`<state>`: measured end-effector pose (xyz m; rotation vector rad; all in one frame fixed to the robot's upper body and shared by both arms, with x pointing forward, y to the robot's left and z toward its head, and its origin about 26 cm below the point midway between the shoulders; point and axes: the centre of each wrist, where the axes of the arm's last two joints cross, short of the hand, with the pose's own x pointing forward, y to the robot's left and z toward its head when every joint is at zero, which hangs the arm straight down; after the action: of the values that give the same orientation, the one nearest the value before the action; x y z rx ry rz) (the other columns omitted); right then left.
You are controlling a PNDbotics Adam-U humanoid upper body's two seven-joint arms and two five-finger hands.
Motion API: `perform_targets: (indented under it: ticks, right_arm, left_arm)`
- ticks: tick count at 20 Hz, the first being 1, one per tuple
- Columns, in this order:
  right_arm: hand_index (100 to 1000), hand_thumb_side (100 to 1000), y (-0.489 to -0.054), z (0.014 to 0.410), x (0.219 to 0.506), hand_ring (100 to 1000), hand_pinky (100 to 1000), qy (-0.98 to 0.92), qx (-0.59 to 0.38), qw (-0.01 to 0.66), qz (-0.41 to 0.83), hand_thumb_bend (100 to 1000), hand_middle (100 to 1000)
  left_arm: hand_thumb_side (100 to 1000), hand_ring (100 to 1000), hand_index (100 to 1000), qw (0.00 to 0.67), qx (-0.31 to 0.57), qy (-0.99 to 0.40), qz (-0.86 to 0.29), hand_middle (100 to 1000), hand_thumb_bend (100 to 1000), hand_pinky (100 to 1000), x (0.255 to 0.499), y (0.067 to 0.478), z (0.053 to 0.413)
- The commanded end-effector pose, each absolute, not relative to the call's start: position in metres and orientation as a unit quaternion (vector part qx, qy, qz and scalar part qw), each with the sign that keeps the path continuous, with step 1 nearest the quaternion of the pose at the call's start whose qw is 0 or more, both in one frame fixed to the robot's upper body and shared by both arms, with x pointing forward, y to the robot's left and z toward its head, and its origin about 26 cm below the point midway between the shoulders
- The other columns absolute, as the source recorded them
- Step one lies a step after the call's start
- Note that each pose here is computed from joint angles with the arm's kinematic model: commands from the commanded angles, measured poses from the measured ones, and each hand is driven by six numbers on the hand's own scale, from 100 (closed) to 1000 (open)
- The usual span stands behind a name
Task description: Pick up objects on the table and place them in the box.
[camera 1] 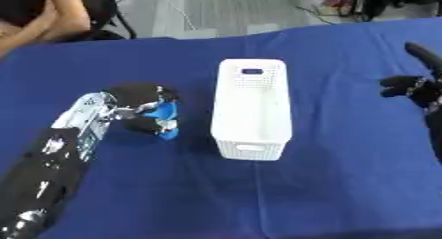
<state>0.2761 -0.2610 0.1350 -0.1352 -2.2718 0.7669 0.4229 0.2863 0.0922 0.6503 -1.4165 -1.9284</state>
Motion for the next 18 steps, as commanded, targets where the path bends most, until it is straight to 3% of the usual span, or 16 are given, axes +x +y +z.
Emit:
perform_targets:
  ticks: [1,2,3,6,11,18]
  right_arm:
    - [1000,1000,-0.2603,0.141,0.2753,735,671,-0.885,-0.052,0.351,0.301,518,984]
    - [1000,1000,-0.2604,0.141,0.2753,735,671,-0.885,-0.052,0.351,0.301,515,984]
    - [1000,1000,-0.2604,0.141,0.2753,735,671,-0.885,-0.053,0.351,0.301,517,984]
    - [1000,1000,-0.2603,0.1411,0.2754,735,671,-0.885,-0.052,0.351,0.301,517,984]
    - [1000,1000,-0.2602,0.1413,0.2755,735,671,-0.885,-0.052,0.351,0.3,517,985]
    - [1000,1000,-0.2607,0.1412,0.2754,735,672,-0.885,-0.054,0.351,0.3,517,985]
  left_arm:
    - [607,476,777,0.336,0.24,-0.533,-0.739,622,305,348,0.4245,0.2892,0.0942]
    - [453,418,747,0.339,0.239,-0.532,-0.738,590,146,273,0.4245,0.2891,0.0947]
    - [356,384,720,0.344,0.239,-0.532,-0.736,562,100,230,0.4245,0.2891,0.095]
    - [223,297,652,0.35,0.24,-0.533,-0.732,510,100,113,0.4243,0.2874,0.0961]
    - [254,255,564,0.352,0.239,-0.538,-0.727,477,100,100,0.4244,0.2852,0.0977]
    - [256,234,536,0.35,0.242,-0.547,-0.721,456,100,100,0.4242,0.2845,0.1012]
